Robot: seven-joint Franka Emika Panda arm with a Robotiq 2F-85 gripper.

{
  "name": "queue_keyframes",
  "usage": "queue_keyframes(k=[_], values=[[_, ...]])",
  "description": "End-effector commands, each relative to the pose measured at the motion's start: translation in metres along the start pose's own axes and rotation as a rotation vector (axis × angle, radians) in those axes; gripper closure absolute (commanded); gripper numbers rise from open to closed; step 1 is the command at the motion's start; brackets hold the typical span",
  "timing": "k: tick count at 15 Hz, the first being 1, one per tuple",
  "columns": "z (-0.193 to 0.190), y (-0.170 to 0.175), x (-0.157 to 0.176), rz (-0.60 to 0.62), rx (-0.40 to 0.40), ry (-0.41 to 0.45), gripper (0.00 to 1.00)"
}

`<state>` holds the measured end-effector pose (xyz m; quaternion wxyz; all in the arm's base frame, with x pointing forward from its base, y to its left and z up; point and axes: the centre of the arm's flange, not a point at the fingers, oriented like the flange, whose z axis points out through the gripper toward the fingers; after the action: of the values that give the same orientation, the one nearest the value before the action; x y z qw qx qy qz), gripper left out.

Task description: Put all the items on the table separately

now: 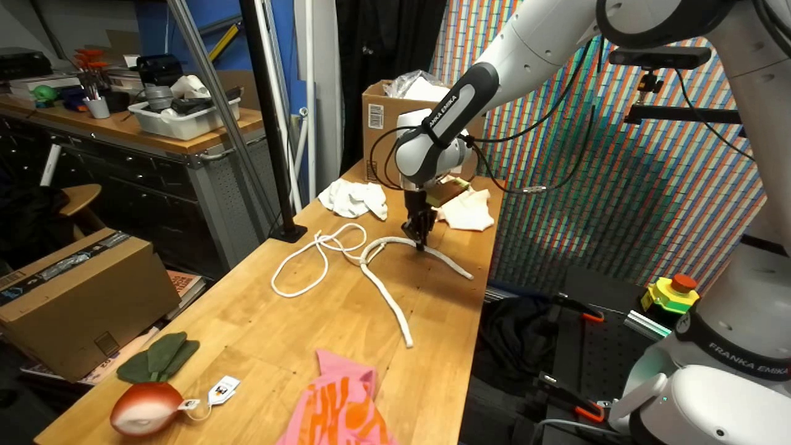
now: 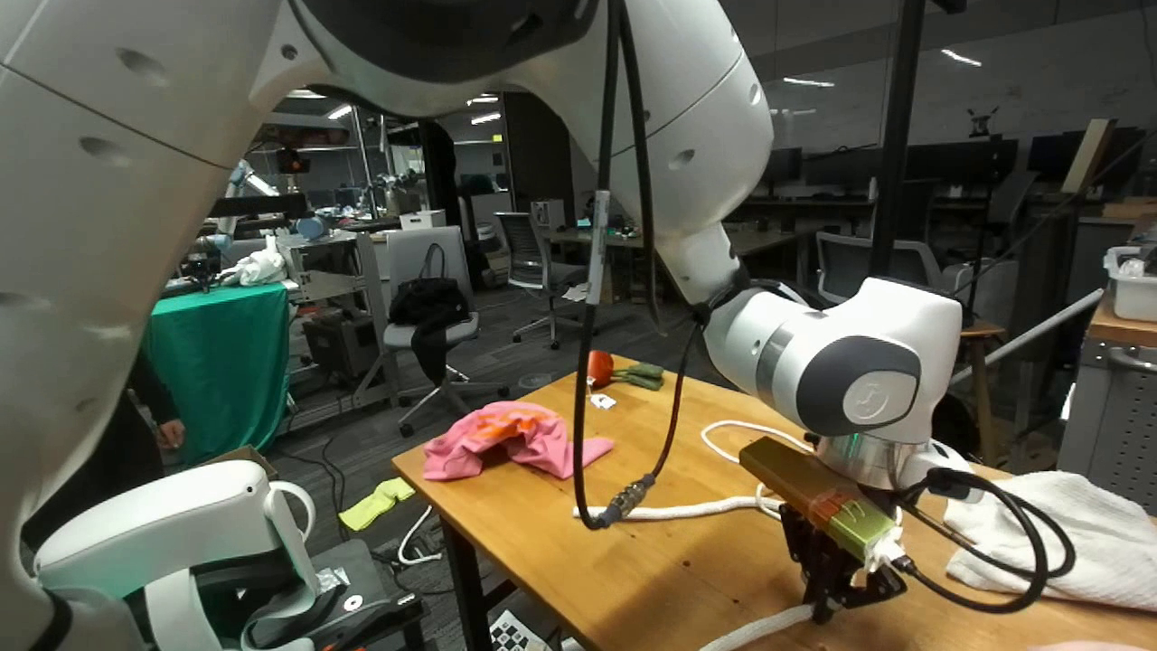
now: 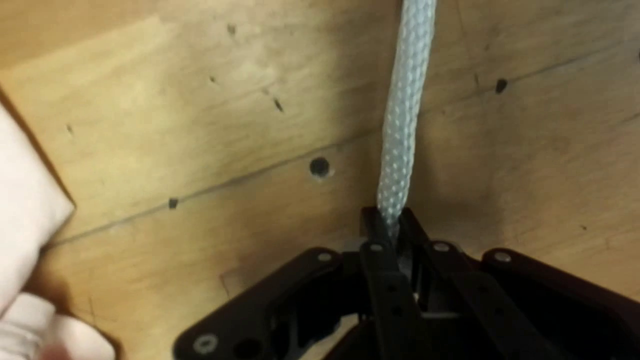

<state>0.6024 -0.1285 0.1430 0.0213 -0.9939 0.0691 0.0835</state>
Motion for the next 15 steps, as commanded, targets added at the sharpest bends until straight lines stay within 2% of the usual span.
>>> queue_keyframes(k=[1, 3, 7, 11, 15], values=[[-0.004, 0.000, -0.036, 0.032, 0.094, -0.085, 0.97], [0.002, -0.009, -0.045, 0.070, 0.144, -0.116, 0.97], [0.008, -0.029, -0.050, 0.183, 0.300, -0.159, 0.97], [0.011, -0.035, -0.054, 0.325, 0.443, -0.136, 0.97], [0.019, -0.018, -0.065, 0.496, 0.552, -0.091, 0.97]])
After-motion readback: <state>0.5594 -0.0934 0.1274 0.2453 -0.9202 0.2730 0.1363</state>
